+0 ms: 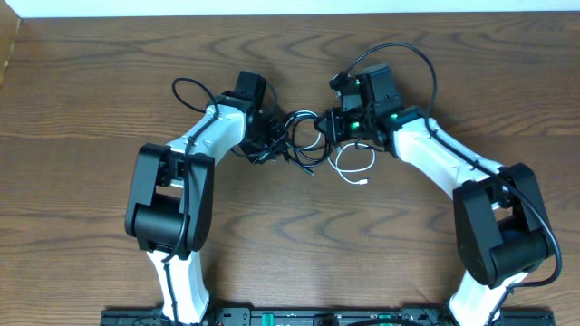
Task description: Untangle cables
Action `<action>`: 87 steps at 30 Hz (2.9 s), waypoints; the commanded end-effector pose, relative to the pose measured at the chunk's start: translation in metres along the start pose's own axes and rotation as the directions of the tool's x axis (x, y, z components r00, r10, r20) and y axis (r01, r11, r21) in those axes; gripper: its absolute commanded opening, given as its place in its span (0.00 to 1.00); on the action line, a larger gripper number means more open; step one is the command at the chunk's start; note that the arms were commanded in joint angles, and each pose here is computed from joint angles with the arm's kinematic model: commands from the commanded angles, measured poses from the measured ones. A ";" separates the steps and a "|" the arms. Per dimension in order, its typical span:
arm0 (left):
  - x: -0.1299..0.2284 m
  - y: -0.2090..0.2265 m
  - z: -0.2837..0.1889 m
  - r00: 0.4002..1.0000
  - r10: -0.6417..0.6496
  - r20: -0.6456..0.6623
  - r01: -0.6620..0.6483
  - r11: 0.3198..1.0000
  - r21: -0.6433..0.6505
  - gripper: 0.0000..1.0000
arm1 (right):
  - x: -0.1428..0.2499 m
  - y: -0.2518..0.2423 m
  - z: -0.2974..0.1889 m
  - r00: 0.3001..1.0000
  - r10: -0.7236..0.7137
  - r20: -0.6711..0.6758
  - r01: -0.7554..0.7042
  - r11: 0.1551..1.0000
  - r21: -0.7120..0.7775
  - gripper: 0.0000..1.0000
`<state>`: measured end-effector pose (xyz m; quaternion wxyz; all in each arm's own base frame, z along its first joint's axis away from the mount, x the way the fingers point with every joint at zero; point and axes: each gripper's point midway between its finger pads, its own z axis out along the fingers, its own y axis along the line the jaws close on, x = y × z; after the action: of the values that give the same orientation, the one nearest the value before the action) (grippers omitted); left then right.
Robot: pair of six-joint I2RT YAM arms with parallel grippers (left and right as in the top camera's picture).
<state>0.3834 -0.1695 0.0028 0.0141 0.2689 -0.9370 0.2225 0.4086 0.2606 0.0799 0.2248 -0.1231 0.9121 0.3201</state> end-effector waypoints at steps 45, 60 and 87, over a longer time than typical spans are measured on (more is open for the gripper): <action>0.003 -0.016 -0.037 0.967 0.218 0.134 -0.220 0.975 0.002 0.08 | 0.055 0.007 0.034 0.981 0.019 -0.194 -0.029 0.998 -0.048 0.24; 0.003 -0.016 -0.037 0.967 0.218 0.134 -0.220 0.976 0.001 0.08 | 0.074 0.001 0.052 0.970 0.000 -0.245 -0.019 0.997 -0.078 0.30; 0.004 -0.017 -0.037 0.967 0.217 0.130 -0.220 0.976 0.004 0.08 | 0.026 0.001 0.048 0.851 -0.520 -0.080 0.524 0.851 0.045 0.42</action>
<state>0.3868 -0.1689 0.0447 -0.0768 0.1733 -0.9580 0.2150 0.3846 0.2965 0.0163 0.2315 -0.3410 0.8719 0.2643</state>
